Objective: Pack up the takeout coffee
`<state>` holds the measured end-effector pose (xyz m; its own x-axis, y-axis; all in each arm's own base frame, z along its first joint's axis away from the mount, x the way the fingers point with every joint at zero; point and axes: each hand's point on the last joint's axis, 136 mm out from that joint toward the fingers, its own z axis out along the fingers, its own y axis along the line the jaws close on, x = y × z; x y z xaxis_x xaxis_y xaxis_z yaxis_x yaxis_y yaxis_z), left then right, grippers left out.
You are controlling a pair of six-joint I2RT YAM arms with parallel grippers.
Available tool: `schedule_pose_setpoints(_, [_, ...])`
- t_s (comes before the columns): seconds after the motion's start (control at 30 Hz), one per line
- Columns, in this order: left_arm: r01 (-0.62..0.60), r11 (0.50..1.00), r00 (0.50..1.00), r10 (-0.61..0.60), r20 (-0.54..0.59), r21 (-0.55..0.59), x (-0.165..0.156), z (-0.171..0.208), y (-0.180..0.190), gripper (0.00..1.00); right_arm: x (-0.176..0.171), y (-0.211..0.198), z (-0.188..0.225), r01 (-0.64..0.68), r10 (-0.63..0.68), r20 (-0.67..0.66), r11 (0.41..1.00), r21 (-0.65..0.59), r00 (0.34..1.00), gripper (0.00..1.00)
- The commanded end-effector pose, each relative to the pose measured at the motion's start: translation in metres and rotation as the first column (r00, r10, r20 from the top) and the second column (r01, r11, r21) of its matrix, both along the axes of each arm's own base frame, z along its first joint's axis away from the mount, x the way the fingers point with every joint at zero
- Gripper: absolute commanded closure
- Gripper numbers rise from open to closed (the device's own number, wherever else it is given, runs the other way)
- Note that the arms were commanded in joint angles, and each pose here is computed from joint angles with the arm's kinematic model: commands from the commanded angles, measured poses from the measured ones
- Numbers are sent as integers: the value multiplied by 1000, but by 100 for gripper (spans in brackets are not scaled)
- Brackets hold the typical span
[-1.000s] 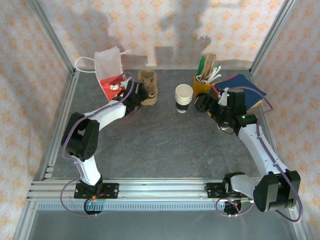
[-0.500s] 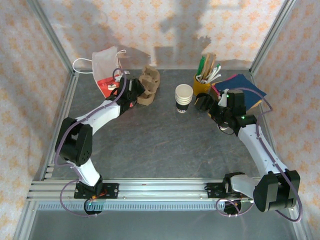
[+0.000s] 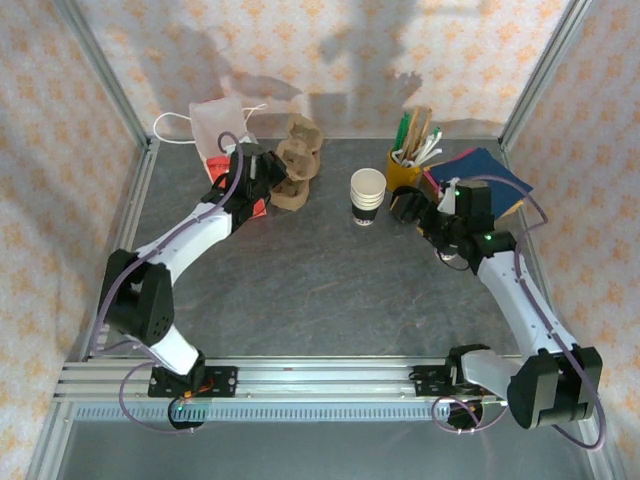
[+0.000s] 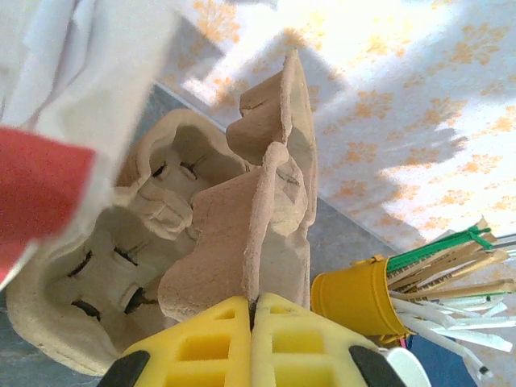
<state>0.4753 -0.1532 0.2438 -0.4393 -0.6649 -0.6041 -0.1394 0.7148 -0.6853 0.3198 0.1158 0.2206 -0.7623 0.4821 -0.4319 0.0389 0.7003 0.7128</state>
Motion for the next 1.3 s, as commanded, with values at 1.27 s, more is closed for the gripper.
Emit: schedule_pose_setpoints(1.27, [518,829,803,-556,213,209,-163,80,-64,100,23,165,111,-302,572,300,727,-616,763,25])
